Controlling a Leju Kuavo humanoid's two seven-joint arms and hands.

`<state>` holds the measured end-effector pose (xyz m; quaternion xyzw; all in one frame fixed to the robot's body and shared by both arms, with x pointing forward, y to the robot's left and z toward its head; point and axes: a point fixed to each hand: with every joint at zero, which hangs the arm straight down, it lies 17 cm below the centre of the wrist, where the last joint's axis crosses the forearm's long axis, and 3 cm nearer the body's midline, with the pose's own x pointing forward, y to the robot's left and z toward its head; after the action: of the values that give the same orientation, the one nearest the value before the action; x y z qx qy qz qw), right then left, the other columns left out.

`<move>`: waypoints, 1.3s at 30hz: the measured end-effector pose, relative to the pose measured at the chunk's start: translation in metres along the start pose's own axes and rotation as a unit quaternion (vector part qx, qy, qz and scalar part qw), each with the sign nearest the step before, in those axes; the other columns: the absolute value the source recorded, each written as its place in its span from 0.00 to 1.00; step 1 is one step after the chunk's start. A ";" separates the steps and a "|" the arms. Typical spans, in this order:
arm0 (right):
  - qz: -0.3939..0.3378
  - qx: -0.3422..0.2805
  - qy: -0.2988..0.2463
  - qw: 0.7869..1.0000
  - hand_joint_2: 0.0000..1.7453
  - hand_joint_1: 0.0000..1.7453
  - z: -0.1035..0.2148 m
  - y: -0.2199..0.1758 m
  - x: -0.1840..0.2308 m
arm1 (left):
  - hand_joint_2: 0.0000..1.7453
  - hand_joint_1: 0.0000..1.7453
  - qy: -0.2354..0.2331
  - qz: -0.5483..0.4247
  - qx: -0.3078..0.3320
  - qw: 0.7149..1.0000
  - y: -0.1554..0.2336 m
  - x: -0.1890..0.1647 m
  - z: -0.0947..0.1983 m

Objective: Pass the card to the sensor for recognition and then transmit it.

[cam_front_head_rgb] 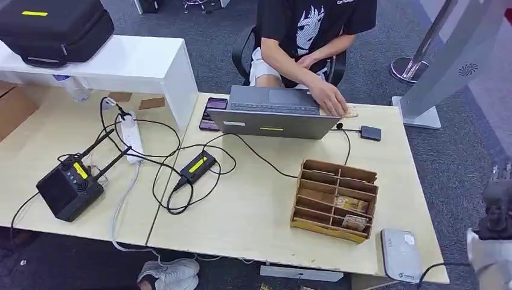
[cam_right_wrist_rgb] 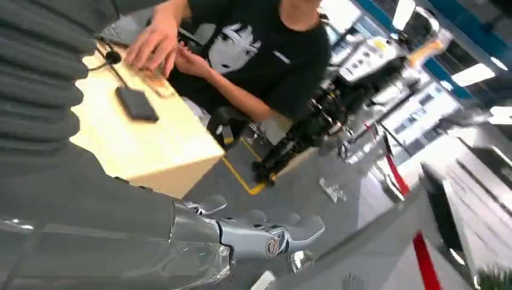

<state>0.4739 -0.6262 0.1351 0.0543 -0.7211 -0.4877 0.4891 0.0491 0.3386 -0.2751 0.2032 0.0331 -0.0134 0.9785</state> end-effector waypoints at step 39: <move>-0.029 -0.452 0.247 0.857 1.00 0.00 0.385 -0.329 -0.159 | 0.00 0.00 0.022 0.045 -0.007 0.999 -0.005 -0.011 0.000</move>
<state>0.1323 -0.4580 -0.2352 -0.0332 -0.2748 -0.7448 0.6072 0.0383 0.3342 -0.2761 0.1975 0.0459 0.0352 0.9786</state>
